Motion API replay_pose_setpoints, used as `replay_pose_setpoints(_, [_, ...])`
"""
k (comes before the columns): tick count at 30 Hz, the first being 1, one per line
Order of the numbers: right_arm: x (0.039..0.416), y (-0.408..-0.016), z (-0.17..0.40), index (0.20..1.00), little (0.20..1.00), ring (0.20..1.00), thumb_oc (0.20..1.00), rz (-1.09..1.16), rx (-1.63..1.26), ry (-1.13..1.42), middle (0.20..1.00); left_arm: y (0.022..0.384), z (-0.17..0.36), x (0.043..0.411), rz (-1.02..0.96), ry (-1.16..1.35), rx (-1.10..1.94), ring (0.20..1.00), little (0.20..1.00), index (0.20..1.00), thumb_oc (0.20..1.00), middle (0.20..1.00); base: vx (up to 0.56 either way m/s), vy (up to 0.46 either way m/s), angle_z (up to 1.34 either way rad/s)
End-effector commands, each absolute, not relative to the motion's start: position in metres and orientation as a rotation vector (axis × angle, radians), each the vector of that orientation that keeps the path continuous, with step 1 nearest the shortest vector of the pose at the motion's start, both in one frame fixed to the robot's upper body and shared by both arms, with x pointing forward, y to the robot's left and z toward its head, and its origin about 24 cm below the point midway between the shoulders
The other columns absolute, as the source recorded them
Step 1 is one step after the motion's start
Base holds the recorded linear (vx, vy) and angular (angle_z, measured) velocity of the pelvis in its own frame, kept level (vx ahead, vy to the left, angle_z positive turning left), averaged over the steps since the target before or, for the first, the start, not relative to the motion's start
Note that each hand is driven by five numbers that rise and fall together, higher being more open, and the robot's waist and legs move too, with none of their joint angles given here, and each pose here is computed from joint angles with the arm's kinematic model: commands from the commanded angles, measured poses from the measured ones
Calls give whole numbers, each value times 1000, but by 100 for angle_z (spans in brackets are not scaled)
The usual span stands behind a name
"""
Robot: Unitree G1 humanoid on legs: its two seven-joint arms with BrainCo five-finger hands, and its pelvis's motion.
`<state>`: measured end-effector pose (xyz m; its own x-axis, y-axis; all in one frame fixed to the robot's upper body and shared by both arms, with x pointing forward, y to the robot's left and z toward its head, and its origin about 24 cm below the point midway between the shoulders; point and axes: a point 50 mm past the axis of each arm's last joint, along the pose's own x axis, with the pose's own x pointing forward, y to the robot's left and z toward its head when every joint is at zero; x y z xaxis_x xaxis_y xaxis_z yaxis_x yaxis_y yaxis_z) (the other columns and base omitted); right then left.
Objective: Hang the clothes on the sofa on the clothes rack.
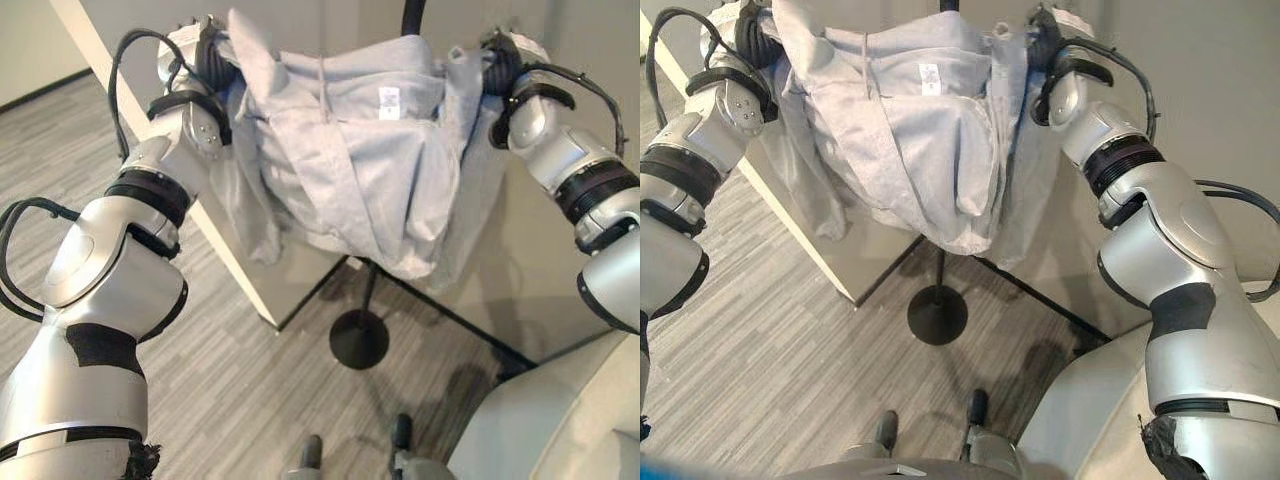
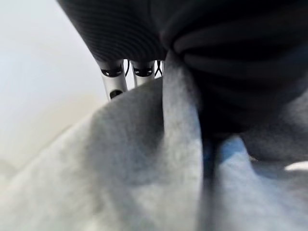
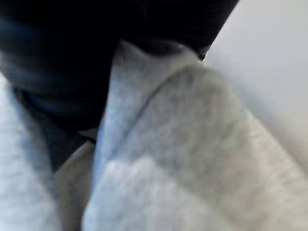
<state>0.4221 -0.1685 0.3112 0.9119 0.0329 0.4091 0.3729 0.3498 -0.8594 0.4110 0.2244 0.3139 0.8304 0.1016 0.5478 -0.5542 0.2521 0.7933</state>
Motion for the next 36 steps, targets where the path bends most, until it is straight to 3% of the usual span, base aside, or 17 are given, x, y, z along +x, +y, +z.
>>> replay_pose_setpoints(1, [406,-204,373,200,200,200,200,-435,-1248,-457,200,236,372,396,610,-525,1266,200,200,200,200,200,0,0,0])
replay_pose_setpoints(21, [402,-245,306,200,200,200,200,-382,-1334,-368,200,261,371,382,646,-561,1287,200,200,200,200,200,9,7,-3])
replay_pose_setpoints(36, [387,-234,275,200,200,200,200,-256,-1274,-468,200,270,331,381,600,-542,1169,200,200,200,200,200,9,-4,-5])
